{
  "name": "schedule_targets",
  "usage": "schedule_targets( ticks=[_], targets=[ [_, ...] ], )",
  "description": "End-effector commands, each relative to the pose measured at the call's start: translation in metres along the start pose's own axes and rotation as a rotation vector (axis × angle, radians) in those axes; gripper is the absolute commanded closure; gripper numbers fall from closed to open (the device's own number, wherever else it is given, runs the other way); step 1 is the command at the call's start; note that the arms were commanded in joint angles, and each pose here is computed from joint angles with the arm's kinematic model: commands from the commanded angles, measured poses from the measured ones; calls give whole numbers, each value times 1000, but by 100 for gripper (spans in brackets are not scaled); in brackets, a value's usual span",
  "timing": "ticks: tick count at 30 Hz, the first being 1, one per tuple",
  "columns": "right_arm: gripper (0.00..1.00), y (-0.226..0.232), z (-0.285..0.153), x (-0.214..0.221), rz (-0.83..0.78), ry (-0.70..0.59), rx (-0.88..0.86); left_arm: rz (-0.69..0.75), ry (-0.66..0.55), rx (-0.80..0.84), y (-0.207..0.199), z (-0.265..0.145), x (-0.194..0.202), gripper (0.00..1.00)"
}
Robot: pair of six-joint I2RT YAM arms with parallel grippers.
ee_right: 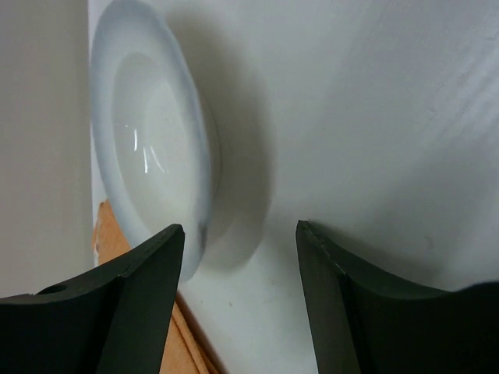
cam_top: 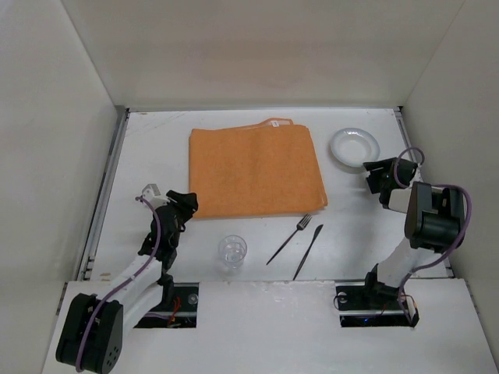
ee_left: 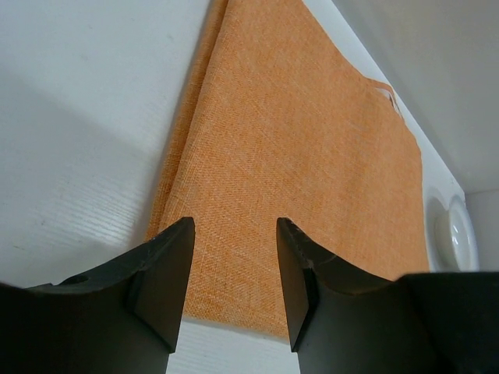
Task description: Set the dinner table for one person
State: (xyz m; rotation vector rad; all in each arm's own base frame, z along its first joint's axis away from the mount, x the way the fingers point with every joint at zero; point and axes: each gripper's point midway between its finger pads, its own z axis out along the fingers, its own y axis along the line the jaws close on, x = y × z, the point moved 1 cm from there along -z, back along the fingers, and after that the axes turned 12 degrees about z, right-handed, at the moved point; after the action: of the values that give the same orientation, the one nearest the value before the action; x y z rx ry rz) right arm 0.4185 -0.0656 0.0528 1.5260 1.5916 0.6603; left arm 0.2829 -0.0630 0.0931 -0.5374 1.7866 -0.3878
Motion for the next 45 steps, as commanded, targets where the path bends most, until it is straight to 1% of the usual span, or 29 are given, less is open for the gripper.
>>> schedule_targets(
  ticks=[1, 5, 8, 9, 13, 16, 19, 22, 24, 26, 29, 33, 37, 39, 43, 45],
  targets=[
    [35, 47, 12, -4, 73, 37, -207, -7, -70, 45, -11, 1, -13, 56],
    [42, 43, 28, 2, 155, 83, -230, -5, -67, 57, -15, 2, -11, 56],
    [47, 37, 38, 3, 165, 78, -210, -2, -64, 57, -15, 2, -10, 56],
    [50, 35, 42, 3, 166, 77, -200, -2, -64, 57, -15, 2, -10, 56],
    [74, 29, 47, 6, 176, 76, -182, -3, -65, 54, -14, 2, -11, 56],
    [85, 41, 40, 5, 158, 77, -214, -2, -62, 52, -14, 3, -10, 56],
    [89, 64, 23, 3, 130, 82, -280, 1, -54, 50, -14, 4, -8, 56],
    [89, 94, -1, 0, 76, 89, -366, 2, -47, 48, -14, 5, -6, 56],
    [89, 115, -23, 11, 46, 116, -425, 2, -50, 48, -14, 5, -7, 56],
    [89, 137, -46, 31, 16, 166, -489, 2, -53, 49, -14, 5, -8, 56],
    [89, 163, -79, 74, -35, 256, -563, 2, -52, 46, -14, 5, -8, 56],
    [88, 173, -108, 155, -88, 418, -587, 5, -51, 44, -13, 6, -8, 56],
    [87, 173, -124, 239, -111, 584, -581, 3, -58, 41, -12, 5, -10, 56],
    [87, 171, -126, 269, -122, 631, -572, 1, -60, 35, -10, 5, -10, 56],
    [87, 165, -126, 305, -132, 693, -552, -1, -66, 32, -9, 4, -11, 56],
    [87, 159, -124, 317, -133, 711, -531, -3, -66, 32, -9, 4, -11, 56]
  ],
)
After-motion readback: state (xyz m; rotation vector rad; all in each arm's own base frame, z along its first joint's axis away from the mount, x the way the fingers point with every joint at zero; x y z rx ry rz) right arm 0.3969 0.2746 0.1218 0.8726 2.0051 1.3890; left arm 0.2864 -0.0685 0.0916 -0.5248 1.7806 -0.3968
